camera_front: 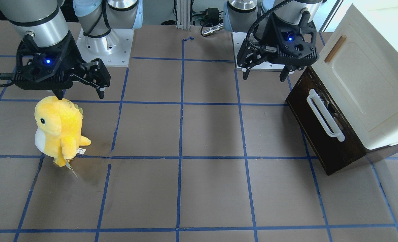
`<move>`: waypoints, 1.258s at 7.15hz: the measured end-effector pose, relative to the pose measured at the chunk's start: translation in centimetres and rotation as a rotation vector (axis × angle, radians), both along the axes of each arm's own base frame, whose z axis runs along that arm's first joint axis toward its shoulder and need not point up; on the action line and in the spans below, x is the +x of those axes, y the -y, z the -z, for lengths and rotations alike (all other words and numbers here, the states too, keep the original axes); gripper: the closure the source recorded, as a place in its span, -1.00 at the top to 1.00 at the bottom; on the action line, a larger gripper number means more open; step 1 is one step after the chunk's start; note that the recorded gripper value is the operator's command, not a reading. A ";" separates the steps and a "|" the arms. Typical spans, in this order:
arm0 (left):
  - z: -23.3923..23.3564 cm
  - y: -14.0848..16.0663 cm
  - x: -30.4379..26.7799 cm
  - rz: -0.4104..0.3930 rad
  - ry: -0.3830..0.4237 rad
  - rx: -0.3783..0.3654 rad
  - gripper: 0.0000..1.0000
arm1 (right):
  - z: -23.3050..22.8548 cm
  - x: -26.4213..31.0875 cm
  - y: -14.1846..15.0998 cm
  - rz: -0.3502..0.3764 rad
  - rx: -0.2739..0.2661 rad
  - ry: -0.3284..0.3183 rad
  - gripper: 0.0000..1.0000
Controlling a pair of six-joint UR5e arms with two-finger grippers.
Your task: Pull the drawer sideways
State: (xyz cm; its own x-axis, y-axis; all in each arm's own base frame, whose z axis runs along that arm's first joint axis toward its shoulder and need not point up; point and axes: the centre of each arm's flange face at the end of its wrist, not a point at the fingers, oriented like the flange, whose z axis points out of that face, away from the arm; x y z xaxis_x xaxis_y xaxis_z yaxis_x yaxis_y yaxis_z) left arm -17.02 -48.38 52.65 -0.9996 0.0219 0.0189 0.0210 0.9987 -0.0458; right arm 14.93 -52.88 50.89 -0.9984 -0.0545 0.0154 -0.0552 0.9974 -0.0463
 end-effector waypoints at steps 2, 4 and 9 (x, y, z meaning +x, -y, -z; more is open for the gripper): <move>-0.1 0.5 0.0 0.001 -0.001 -0.019 1.00 | 0.0 0.0 0.0 0.000 0.000 0.000 1.00; 0.7 0.9 -0.1 0.000 0.007 -0.012 1.00 | 0.0 0.0 0.0 0.000 0.000 0.000 1.00; 13.9 1.0 -0.3 0.041 0.276 0.161 1.00 | 0.0 0.0 0.0 0.000 0.000 0.001 1.00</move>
State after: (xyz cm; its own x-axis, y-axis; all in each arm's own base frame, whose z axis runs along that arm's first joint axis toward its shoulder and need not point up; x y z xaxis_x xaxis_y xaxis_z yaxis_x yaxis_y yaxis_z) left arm -17.28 -49.39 38.76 -0.9657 0.0812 -0.2465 0.0511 0.9907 0.1262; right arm 14.94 -52.88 50.89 -0.9984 -0.0545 0.0148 -0.0551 0.9974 -0.0463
